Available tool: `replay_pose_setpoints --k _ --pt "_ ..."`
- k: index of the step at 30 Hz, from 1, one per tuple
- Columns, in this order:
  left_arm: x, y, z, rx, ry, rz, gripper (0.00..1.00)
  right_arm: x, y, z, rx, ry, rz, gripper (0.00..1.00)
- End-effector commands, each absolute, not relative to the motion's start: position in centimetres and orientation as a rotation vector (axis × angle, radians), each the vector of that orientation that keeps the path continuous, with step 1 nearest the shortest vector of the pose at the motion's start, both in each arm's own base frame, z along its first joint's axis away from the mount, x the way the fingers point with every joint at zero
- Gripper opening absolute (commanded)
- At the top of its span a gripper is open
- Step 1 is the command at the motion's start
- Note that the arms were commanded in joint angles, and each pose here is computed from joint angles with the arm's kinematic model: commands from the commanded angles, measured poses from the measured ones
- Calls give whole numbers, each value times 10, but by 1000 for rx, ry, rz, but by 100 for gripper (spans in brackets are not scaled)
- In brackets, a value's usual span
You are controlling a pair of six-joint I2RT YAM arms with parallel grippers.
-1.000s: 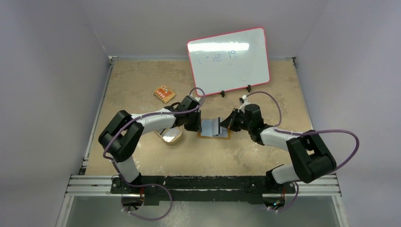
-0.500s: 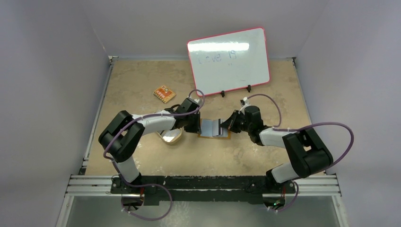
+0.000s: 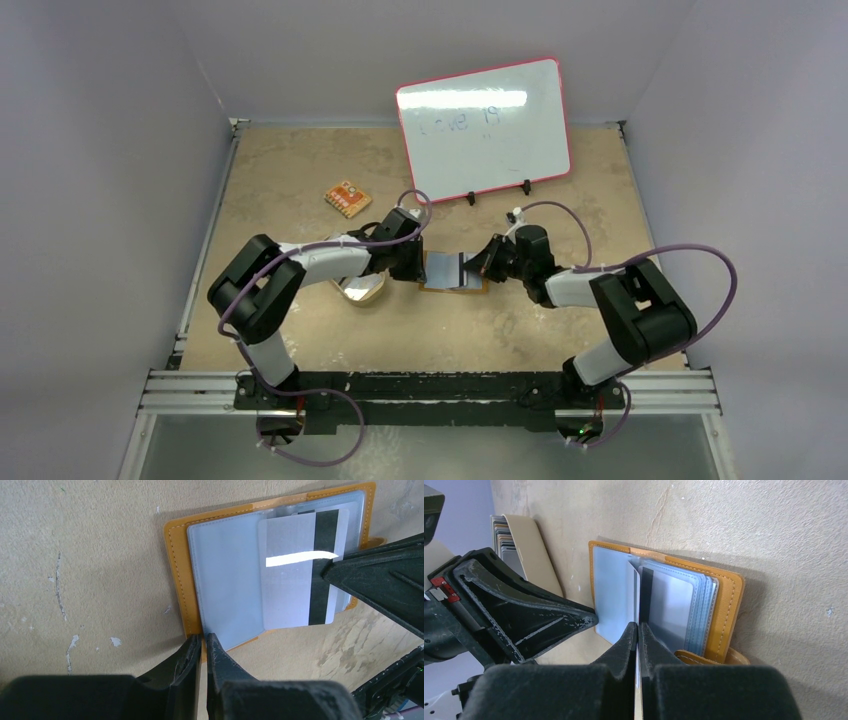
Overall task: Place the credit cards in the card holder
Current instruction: Insert the credit card into the card holder.
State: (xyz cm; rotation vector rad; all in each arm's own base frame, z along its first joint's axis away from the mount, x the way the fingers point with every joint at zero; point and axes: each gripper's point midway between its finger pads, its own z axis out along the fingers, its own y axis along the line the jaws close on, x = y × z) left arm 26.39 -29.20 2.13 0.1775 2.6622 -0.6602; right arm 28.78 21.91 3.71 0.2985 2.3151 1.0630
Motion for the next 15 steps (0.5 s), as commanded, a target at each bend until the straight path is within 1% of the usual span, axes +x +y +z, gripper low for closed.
replay_pose_setpoints --k 1,15 --pt "257 -293 19 184 2660 -664 8 290 222 39 282 2298 1086 0" --pt "254 -312 27 122 2617 -793 8 296 226 33 302 2281 1107 0"
